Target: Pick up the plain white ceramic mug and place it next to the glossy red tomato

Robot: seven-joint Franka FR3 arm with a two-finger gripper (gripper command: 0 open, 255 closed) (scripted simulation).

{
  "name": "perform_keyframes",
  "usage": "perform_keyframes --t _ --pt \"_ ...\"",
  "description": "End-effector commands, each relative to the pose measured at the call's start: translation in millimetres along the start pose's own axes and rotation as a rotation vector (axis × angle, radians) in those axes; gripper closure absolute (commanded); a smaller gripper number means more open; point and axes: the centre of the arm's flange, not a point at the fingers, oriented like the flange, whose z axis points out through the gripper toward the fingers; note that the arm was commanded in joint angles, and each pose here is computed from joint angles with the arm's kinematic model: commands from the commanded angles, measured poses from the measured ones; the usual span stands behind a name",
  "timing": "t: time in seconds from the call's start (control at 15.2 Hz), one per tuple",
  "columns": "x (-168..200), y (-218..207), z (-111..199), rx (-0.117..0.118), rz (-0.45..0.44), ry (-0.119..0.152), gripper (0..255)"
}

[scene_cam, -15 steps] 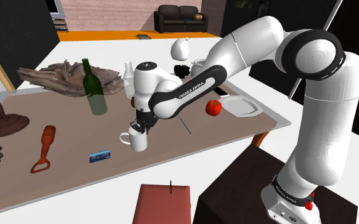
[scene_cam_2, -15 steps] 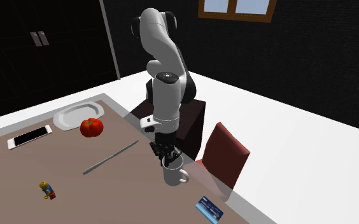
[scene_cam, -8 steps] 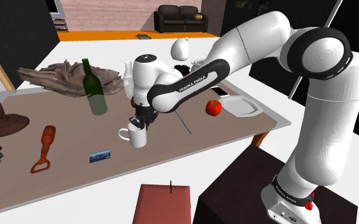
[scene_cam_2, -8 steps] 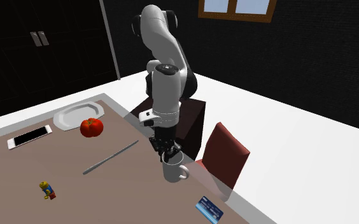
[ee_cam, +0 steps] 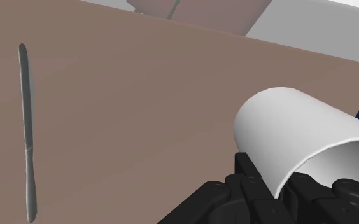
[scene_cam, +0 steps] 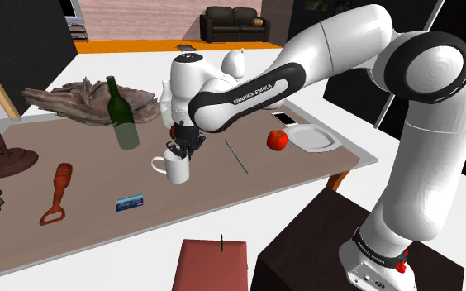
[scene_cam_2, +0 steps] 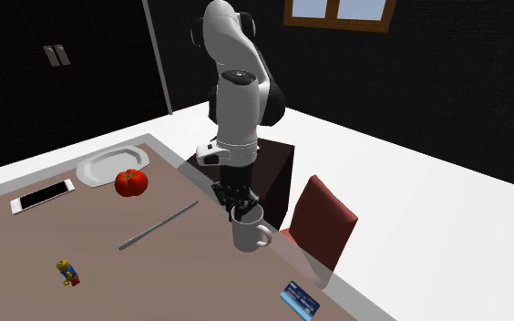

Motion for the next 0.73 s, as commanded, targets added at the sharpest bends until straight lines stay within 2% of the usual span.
perform_keyframes --t 0.0,0.66 --pt "3 0 -11 0.0 0.0 0.0 255" --pt "12 -1 -63 0.0 0.0 0.0 255"
